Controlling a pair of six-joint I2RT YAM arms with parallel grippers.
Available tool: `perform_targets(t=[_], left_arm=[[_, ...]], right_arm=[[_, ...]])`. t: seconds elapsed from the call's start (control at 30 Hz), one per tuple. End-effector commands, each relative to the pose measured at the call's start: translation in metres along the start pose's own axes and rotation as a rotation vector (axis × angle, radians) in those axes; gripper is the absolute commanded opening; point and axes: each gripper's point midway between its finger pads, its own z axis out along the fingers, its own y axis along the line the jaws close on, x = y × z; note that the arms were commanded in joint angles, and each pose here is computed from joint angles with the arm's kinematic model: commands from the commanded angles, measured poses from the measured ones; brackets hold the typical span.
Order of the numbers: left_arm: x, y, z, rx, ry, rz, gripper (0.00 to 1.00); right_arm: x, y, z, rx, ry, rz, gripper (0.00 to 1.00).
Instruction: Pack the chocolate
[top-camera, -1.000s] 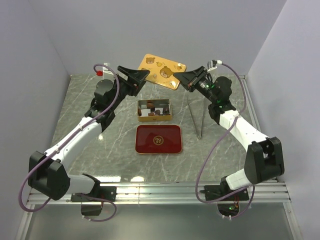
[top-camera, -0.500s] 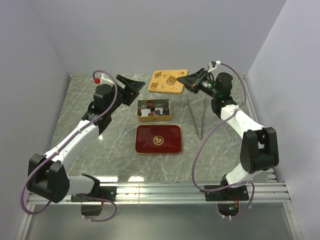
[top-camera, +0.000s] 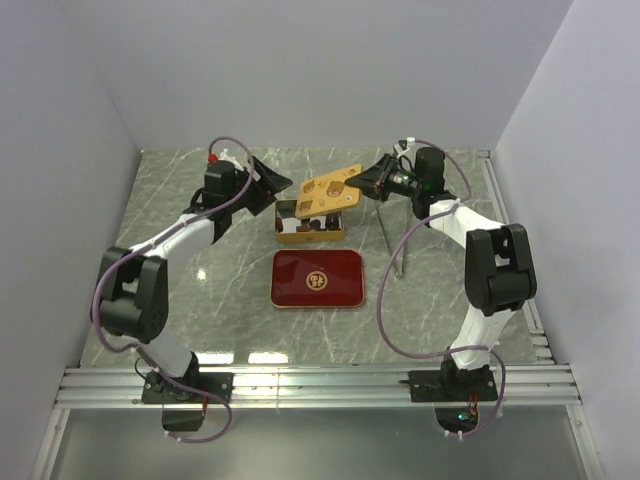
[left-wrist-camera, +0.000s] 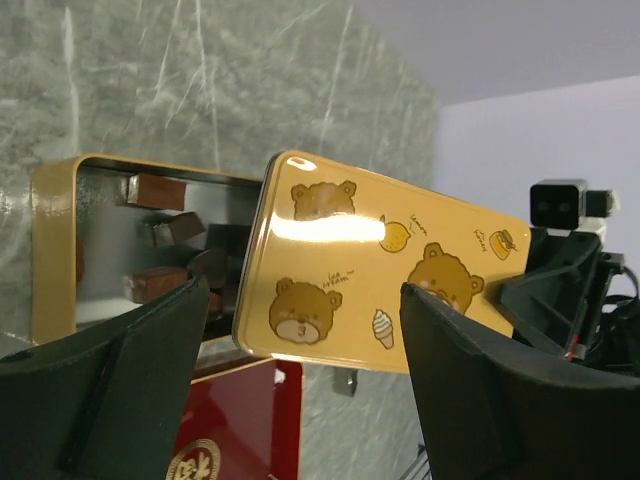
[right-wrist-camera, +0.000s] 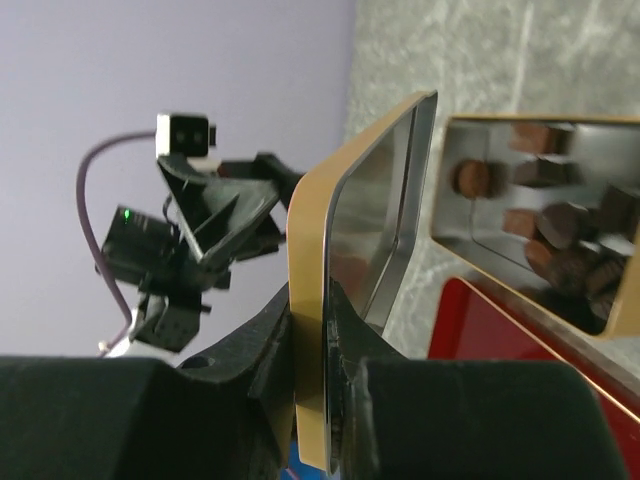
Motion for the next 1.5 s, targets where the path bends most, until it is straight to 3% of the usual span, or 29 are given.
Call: perform_targets(t=[0.0,0.7,1.2,1.47], left_arm=[[-0.004,-0.020,0.009,0.073,0.038,0.100,0.82],[0.020,0.032,0.038,-0.055,0.141,0.128,0.81],[0.043,0.052,0.047,-0.158,0.193,0.175,0.81],[0.032,0.057,0.042,-0.224,0.129,0.200,0.81]], right_arm=[[-0.003,0.002,-0.004,-0.025,0.050,-0.031,0.15],[-0.015,-0.090,0.009,0.133,0.118,0.038,0.17],[-0.001,-0.156,-0.010,0.429,0.185,-0.040,0.32],[0.007,-0.173,-0.010,0.519,0.214,-0.064,0.36]])
